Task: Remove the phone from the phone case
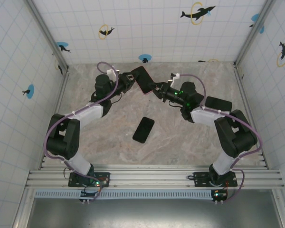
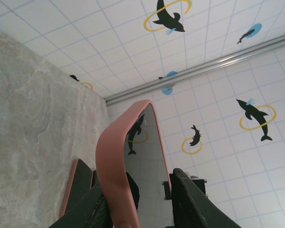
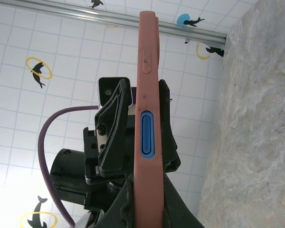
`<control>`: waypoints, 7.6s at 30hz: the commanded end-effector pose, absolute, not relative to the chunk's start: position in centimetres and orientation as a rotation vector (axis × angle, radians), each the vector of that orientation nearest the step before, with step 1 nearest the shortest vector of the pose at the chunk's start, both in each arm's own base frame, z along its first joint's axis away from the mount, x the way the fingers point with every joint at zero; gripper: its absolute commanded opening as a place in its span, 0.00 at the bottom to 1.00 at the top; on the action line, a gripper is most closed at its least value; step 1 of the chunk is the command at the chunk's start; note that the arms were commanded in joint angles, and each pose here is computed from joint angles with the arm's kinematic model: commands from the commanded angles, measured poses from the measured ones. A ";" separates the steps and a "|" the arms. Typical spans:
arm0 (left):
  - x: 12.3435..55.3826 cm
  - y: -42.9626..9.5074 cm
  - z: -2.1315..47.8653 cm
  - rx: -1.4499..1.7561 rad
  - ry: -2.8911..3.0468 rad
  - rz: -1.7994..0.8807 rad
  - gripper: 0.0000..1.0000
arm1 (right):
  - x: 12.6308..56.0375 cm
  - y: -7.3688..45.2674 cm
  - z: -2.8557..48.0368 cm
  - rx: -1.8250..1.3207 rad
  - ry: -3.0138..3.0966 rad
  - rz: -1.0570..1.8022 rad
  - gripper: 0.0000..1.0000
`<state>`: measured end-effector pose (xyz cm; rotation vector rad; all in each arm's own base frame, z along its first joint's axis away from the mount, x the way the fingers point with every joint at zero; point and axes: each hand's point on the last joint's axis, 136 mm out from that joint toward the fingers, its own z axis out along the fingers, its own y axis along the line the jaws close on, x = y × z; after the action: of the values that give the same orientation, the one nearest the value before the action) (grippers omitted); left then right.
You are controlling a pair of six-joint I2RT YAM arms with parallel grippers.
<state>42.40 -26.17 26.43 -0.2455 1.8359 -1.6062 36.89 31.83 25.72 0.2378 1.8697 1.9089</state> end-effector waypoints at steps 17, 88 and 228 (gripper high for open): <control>42.6 -26.9 29.5 -0.193 1.717 -1.715 0.03 | 35.9 31.3 28.6 0.138 1.742 1.974 0.13; 39.4 -28.8 35.6 -0.464 1.487 -1.812 0.00 | 34.4 30.7 21.7 0.025 1.838 1.541 0.04; 25.9 -34.1 38.1 1.047 1.375 -1.705 0.00 | 34.1 26.1 29.1 -1.231 1.263 0.597 0.11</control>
<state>30.10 -32.68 38.08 0.9366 1.3411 -1.5095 29.67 27.67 25.74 -1.3243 1.3169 0.9057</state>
